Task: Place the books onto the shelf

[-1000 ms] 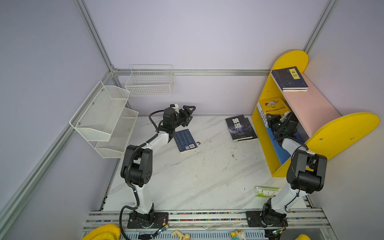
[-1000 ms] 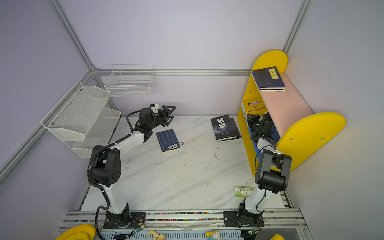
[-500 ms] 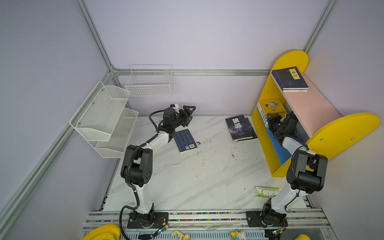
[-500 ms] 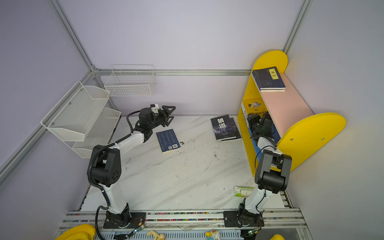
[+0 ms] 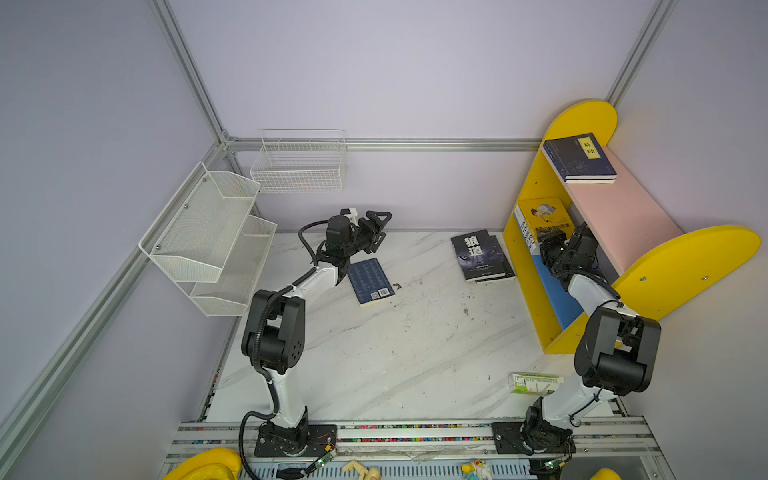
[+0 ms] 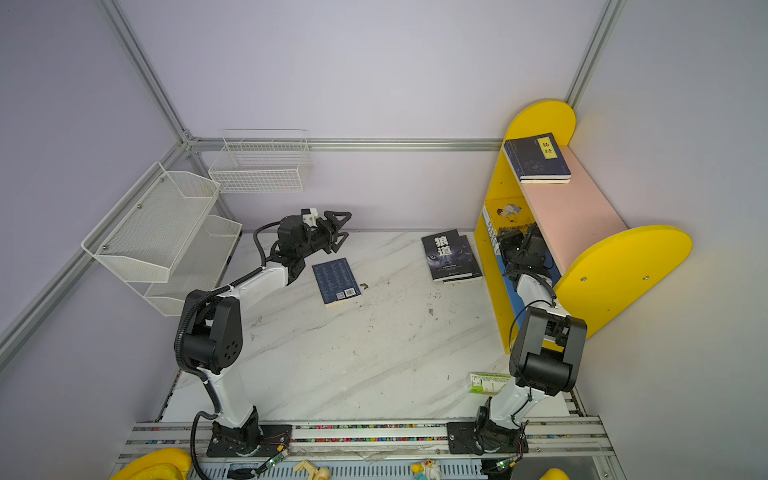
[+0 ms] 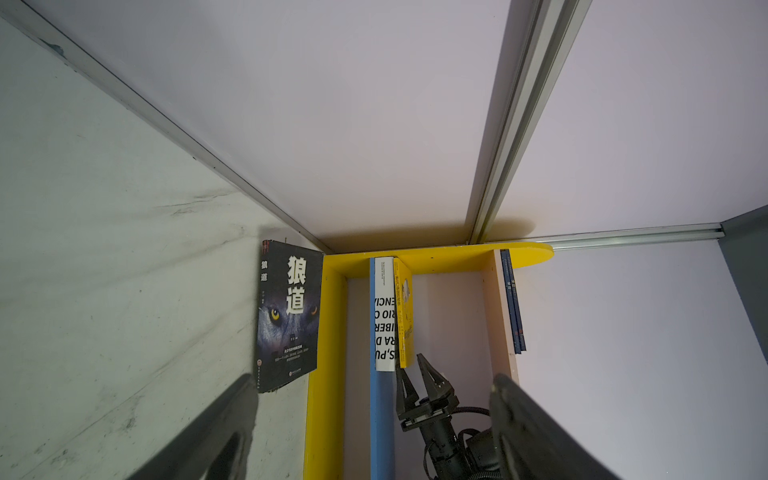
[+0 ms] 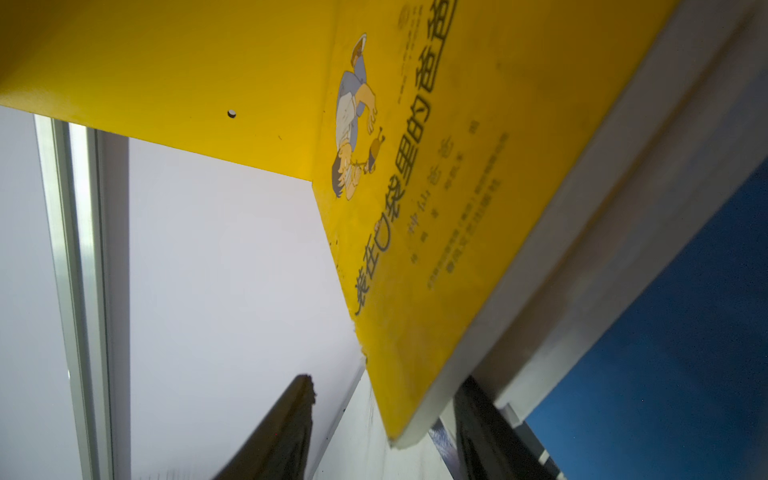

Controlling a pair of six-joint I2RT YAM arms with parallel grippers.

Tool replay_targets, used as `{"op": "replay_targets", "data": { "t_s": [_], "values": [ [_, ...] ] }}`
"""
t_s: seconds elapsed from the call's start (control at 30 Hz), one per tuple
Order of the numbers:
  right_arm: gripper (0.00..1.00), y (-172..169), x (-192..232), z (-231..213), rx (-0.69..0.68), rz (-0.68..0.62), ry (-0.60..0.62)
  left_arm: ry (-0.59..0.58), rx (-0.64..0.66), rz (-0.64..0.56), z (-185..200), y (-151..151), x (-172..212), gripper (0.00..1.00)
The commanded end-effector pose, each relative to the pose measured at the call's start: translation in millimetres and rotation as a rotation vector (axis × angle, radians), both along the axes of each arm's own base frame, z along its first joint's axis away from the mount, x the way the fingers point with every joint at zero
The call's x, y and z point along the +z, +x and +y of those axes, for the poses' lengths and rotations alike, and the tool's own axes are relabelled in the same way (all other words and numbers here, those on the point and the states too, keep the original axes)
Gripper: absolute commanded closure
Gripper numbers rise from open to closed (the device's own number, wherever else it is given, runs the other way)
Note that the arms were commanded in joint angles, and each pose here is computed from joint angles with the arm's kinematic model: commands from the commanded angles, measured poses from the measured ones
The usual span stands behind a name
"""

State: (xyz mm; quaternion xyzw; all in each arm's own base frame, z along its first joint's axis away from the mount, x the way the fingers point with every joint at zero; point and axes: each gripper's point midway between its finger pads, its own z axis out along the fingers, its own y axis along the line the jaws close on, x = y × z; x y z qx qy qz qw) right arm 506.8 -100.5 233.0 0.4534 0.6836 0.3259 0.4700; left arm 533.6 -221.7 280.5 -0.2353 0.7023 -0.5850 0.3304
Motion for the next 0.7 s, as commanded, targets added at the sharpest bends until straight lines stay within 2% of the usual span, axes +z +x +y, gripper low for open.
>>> {"op": "replay_targets", "data": {
  "t_s": [0.0, 0.37, 0.5, 0.57, 0.63, 0.67],
  "values": [
    [0.43, -11.1, 26.0, -5.2, -0.034, -0.037, -0.049, -0.013, -0.024, -0.012, -2.9, -4.2, -5.7, 0.14],
    [0.43, -26.6, 41.6, -2.9, -0.044, -0.068, -0.083, -0.005, -0.062, -0.008, -12.1, -5.4, -10.1, 0.13],
    [0.42, -35.2, 50.1, 19.8, 0.043, -0.122, -0.137, 0.019, -0.112, -0.009, -28.0, -5.7, -14.6, 0.11],
    [0.43, -38.6, 46.1, 40.1, 0.093, -0.095, -0.214, 0.031, -0.142, -0.003, -38.5, -5.4, -18.6, 0.05],
    [0.43, -39.7, 41.6, 72.2, 0.155, -0.059, -0.341, 0.037, -0.163, 0.014, -48.1, -6.3, -26.1, 0.05],
    [0.43, -41.9, 34.4, 82.3, 0.142, -0.011, -0.412, 0.040, -0.169, 0.022, -52.2, -6.3, -30.6, 0.04]
  ]
}}
